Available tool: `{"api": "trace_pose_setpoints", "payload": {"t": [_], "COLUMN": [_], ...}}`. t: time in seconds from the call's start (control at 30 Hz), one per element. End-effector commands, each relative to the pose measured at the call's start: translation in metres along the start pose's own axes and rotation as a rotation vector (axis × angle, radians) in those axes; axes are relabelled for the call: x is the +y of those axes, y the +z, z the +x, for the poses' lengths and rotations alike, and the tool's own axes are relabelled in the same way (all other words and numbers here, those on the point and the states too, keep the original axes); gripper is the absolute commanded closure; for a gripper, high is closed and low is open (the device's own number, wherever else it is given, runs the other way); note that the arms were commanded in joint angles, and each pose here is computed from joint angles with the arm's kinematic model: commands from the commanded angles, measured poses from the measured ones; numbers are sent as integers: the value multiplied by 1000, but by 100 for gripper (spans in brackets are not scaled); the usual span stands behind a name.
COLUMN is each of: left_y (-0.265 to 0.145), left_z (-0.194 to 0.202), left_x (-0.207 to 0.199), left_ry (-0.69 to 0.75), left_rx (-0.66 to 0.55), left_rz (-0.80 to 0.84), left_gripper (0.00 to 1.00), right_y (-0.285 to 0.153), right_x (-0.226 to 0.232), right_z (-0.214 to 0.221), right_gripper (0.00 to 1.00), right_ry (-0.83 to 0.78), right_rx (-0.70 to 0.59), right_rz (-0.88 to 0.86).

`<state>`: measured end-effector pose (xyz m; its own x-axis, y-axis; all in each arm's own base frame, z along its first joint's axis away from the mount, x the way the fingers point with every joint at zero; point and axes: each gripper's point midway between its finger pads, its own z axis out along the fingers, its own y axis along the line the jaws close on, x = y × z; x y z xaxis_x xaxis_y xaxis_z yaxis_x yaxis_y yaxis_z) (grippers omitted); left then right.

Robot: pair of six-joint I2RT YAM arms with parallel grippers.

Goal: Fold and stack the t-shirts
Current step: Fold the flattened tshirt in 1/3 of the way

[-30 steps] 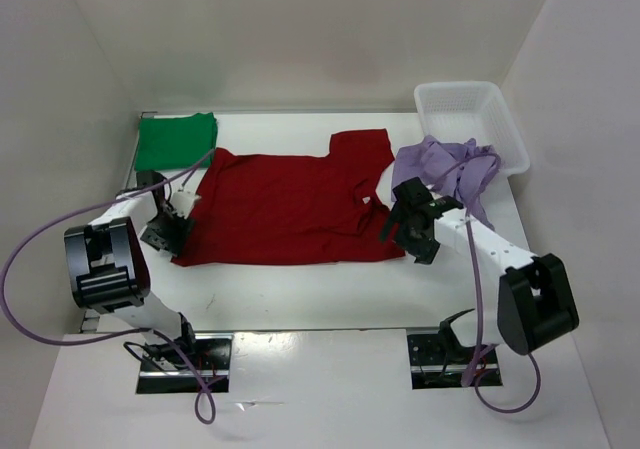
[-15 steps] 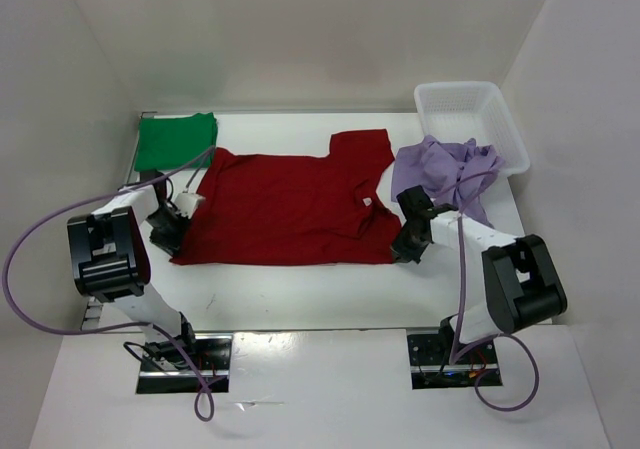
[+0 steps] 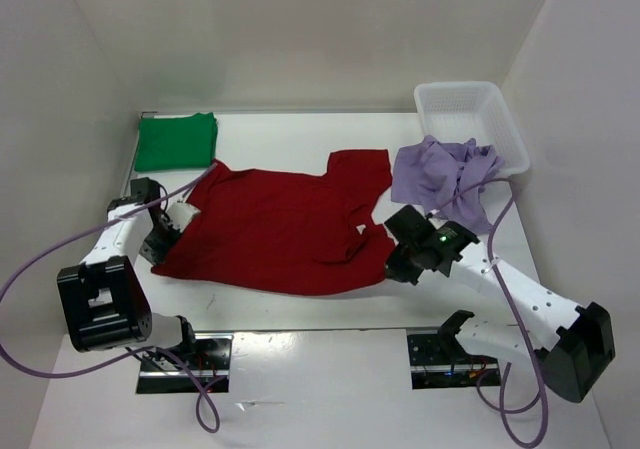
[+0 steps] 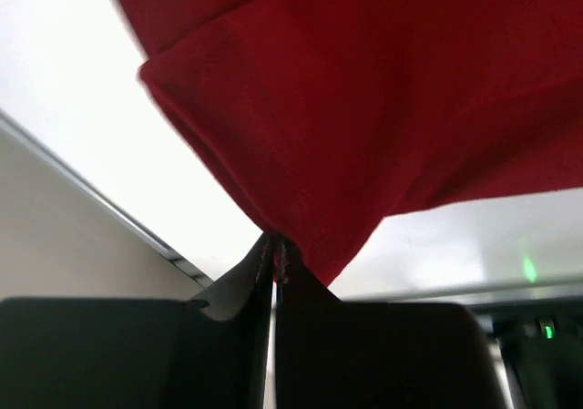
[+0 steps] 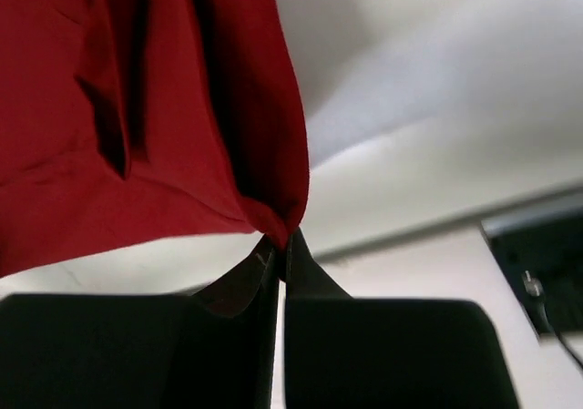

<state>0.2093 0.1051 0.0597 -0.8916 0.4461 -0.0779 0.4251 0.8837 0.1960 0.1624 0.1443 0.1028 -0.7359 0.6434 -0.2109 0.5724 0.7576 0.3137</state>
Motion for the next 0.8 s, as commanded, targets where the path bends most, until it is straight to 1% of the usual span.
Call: {"api": "trace_pose_setpoints", "payload": {"t": [0.0, 0.03, 0.07, 0.1, 0.13, 0.17, 0.2, 0.23, 0.27, 0.3, 0.33, 0.4, 0.43, 0.47, 0.5, 0.53, 0.57, 0.6, 0.63, 0.67, 0.7, 0.73, 0.77], "left_y": [-10, -10, -9, -12, -12, -14, -15, -17, -17, -19, -23, -28, -32, -36, -49, -53, -56, -59, -57, -42, -38, -38, -24], "left_z": [39, 39, 46, 47, 49, 51, 53, 58, 59, 63, 70, 74, 78, 73, 56, 45, 30, 8, -5, -23, -35, -54, -68], "left_x": [-26, -26, -30, -28, -25, -25, -23, -23, -21, -22, -22, -11, -1, 11, 36, 47, 55, 75, 81, 75, 76, 81, 72], "left_ry": [65, 65, 60, 51, 53, 44, 45, 49, 68, 85, 101, 110, 104, 91, 68, 51, 26, -1, -24, -61, -86, -99, -120], "left_rx": [132, 132, 159, 160, 174, 175, 184, 209, 215, 234, 271, 285, 291, 265, 203, 160, 109, 53, 21, -11, -39, -90, -109], "left_rz": [98, 98, 109, 90, 75, 75, 66, 64, 59, 66, 66, 28, 10, -22, -98, -117, -130, -161, -149, -70, -40, -30, 34], "left_gripper": [100, 100, 100, 100, 100, 98, 89, 77, 67, 62, 53, 50, 48, 47, 46, 44, 42, 42, 42, 42, 42, 42, 41], "right_y": [-21, -23, -29, -33, -36, -37, -38, -38, -38, -41, -41, -49, -52, -62, -64, -63, -72, -63, -57, -47, -29, -16, -2], "right_x": [-37, -35, -36, -40, -40, -46, -51, -53, -57, -58, -59, -49, -43, -27, -17, -4, 14, 25, 40, 42, 76, 81, 76], "right_z": [20, 29, 36, 53, 58, 65, 77, 83, 89, 96, 98, 98, 94, 90, 84, 64, 48, 31, -13, -34, -55, -72, -96], "right_gripper": [100, 100, 97, 86, 76, 66, 47, 36, 29, 28, 28, 26, 26, 26, 26, 26, 28, 30, 33, 33, 35, 37, 37], "right_ry": [48, 41, 42, 3, 50, 50, 22, 43, 40, 24, 24, 22, 2, -2, -21, -26, -73, -109, -62, -263, -286, -308, -325], "right_rx": [-9, 11, 18, 47, 50, 63, 88, 105, 121, 146, 155, 165, 148, 134, 99, -5, -64, -134, -228, -240, -260, -258, -243], "right_rz": [178, 170, 151, 142, 137, 148, 154, 165, 176, 178, 180, 146, 119, 66, 50, 15, -27, -2, 9, 31, -46, -54, -41]}}
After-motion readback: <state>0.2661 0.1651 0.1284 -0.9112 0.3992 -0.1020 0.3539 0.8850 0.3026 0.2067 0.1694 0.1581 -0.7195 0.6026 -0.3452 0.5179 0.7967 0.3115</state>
